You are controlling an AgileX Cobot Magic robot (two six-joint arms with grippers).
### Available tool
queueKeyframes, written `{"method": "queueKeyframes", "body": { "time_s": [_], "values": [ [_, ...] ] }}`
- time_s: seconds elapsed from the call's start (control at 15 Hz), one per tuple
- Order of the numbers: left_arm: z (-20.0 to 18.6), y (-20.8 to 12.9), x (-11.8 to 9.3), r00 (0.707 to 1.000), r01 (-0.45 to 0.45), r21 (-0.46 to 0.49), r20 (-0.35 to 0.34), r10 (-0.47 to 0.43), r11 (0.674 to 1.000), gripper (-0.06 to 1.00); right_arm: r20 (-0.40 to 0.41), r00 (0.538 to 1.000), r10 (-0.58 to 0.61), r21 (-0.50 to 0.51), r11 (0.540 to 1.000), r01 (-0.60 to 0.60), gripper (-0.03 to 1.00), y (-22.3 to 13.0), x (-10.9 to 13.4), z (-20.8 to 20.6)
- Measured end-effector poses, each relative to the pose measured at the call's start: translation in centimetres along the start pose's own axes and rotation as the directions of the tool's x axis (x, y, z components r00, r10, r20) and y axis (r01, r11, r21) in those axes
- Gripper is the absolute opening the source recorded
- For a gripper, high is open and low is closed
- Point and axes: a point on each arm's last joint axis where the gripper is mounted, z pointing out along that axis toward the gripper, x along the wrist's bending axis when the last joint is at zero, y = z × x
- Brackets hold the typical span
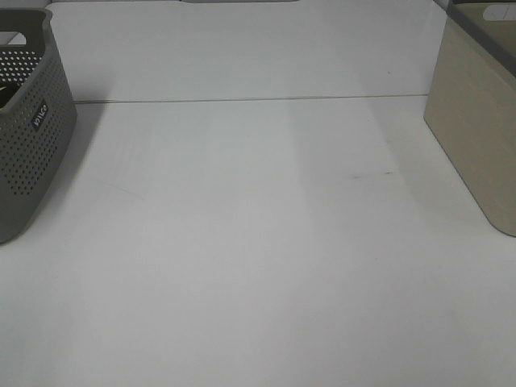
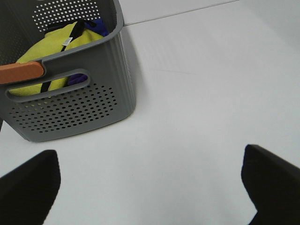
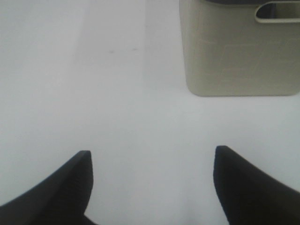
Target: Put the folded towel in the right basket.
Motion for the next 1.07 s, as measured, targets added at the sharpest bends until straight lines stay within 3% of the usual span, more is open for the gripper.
{"method": "queueKeyframes", "body": {
  "time_s": [1.07],
  "values": [
    [0.00, 0.00, 0.00, 1.000, 0.000, 0.000, 0.000, 0.000, 1.000, 0.99, 0.005, 1.000, -0.003, -0.022, 1.000, 0.004, 0.67, -0.12, -0.04, -0.20]
  ]
}}
